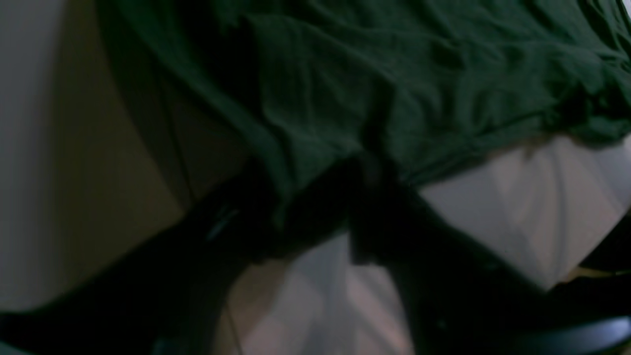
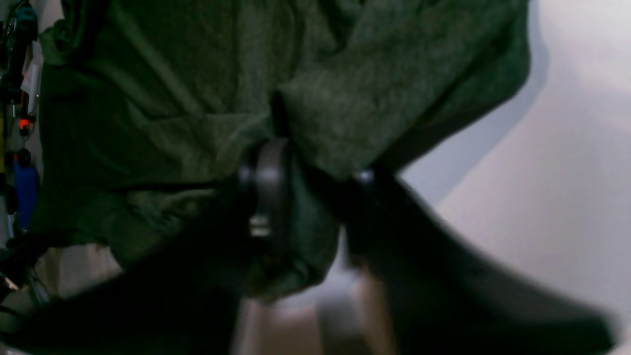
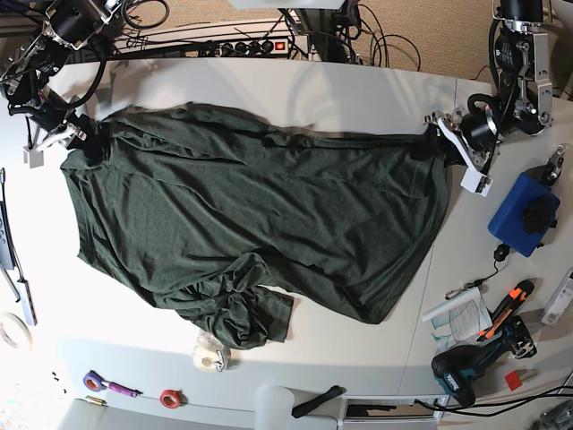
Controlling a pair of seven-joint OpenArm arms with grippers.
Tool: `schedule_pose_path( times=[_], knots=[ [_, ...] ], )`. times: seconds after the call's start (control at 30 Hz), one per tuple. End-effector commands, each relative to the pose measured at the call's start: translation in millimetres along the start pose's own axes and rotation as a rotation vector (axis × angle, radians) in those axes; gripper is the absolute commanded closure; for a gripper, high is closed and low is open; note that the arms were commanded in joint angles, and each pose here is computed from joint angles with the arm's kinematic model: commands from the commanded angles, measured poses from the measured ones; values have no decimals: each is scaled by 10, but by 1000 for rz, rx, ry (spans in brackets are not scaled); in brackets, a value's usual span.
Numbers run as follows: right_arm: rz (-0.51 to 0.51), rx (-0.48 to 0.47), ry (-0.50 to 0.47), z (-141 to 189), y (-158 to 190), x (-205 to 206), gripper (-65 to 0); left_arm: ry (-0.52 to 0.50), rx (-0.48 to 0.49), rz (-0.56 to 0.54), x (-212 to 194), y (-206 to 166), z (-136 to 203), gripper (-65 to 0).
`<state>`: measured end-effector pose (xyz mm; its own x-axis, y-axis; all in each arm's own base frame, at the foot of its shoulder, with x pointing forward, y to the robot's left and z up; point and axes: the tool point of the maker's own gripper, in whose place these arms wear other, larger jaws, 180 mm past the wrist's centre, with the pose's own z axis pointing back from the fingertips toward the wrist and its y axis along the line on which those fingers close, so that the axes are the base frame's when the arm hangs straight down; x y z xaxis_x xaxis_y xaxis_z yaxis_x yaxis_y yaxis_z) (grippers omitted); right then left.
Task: Layout the t-shirt on the table in an organized manner, then fold the t-shirt properly
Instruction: 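Regrasp the shirt corners with both grippers, then lift the shirt with both grippers and stretch it between them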
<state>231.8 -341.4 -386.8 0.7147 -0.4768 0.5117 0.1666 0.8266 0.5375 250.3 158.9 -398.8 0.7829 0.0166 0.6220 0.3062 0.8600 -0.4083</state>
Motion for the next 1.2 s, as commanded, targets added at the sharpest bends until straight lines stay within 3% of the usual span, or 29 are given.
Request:
schedule_pose_path(
  times=[0.0,0.03,0.2,0.37,0.63,0.93,1.17],
  knots=[
    [29,1,-16,47,12,111,0,-35,-14,-36,120,-16,26,-91],
    [35,13,-13,29,43,111,0,-51,-26,-53,166,-40,25,-1],
    [32,148,-99,29,304,276,0,-67,-37,-91,292,-39,40,0],
    [25,223,-180,195,392,462,0,-40,-191,-85,262,-209,219,0],
    [45,206,-152,492,277,335,0,-74,-248,24,82,-149,582,0],
    [108,171,-82,725,311,42,0,4,-297,167,-428,-229,842,0],
    [190,104,-113,1025,327,110,0,64,-262,200,-627,-113,1082,0]
  ],
)
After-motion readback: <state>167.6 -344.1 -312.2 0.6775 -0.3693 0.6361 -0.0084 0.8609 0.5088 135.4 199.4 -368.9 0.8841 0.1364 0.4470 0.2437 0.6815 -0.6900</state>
